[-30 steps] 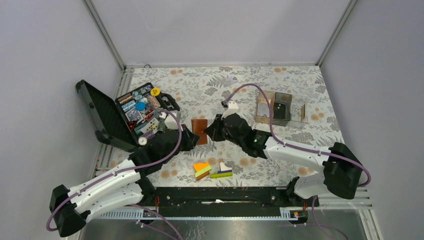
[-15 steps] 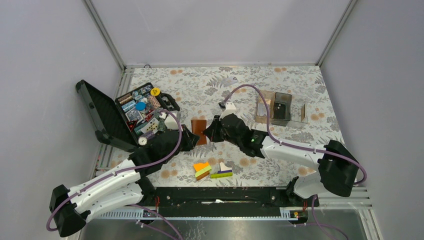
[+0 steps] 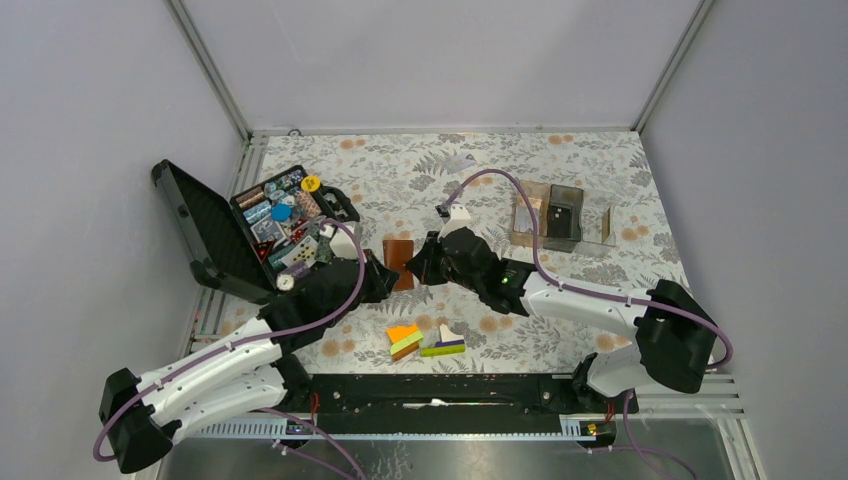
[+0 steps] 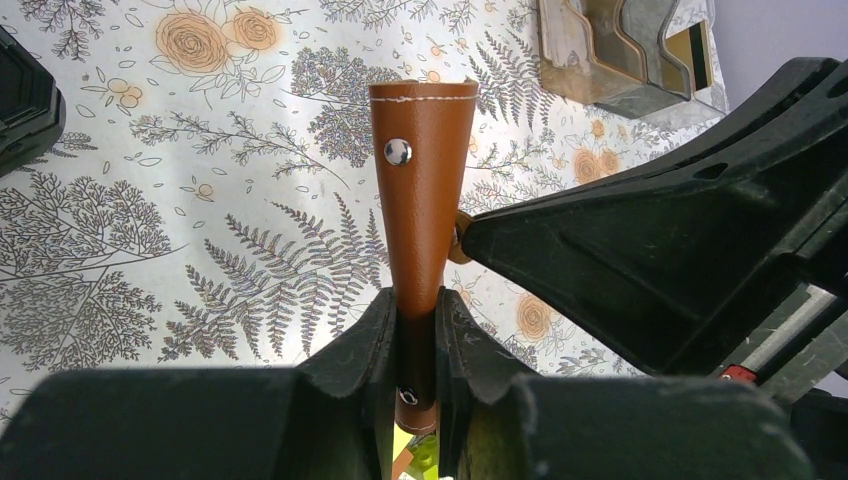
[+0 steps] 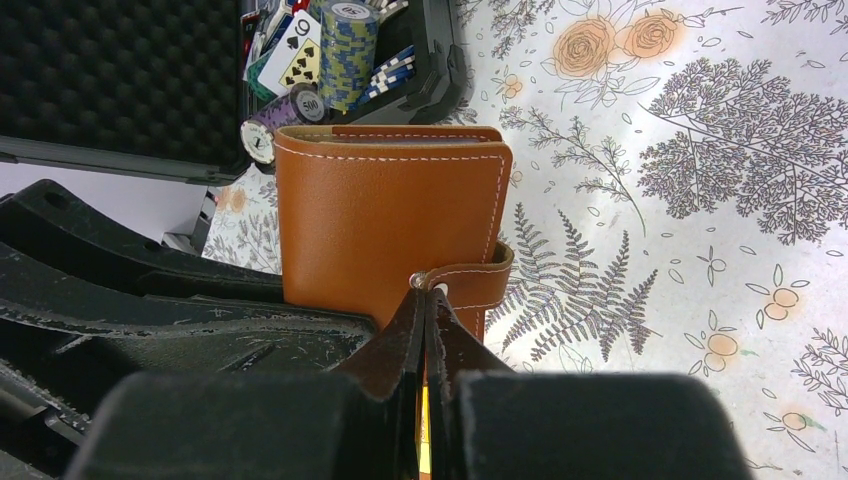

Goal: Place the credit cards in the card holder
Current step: Close the card holder at the center of the board.

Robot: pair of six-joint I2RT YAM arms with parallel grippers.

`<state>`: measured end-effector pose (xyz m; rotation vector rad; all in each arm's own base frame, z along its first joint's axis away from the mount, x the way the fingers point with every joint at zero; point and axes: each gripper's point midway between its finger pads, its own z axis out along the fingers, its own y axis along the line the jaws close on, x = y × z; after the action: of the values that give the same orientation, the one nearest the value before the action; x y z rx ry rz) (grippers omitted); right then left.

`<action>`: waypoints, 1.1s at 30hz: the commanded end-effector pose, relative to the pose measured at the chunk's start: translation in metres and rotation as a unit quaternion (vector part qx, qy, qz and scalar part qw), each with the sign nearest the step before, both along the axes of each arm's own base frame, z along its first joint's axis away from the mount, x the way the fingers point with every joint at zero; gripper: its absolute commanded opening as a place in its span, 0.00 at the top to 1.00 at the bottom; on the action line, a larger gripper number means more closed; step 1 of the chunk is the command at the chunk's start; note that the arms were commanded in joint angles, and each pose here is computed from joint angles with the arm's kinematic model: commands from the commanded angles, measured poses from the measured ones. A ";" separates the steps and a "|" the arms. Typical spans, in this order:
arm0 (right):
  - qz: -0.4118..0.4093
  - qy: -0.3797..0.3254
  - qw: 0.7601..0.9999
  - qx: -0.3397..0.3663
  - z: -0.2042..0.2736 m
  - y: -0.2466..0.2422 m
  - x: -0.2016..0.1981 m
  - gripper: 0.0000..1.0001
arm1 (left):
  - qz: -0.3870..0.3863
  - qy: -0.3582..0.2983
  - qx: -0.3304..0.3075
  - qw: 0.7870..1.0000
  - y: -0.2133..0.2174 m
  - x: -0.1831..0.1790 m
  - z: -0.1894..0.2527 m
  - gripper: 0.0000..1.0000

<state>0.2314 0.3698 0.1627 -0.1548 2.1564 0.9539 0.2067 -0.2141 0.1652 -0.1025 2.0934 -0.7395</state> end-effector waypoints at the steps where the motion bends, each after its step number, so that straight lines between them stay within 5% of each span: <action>1: 0.009 -0.027 0.998 0.047 0.034 0.014 0.005 1.00 | -0.015 -0.030 -0.049 0.998 -0.017 0.005 0.037 1.00; 33: 0.044 0.000 0.997 0.058 0.022 0.030 -0.005 1.00 | -0.048 -0.051 -0.075 0.995 -0.028 0.001 0.046 1.00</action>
<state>0.2317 0.3759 0.1572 -0.1658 2.1661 0.9806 0.2064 -0.2133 0.1591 -0.0864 2.1138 -0.7183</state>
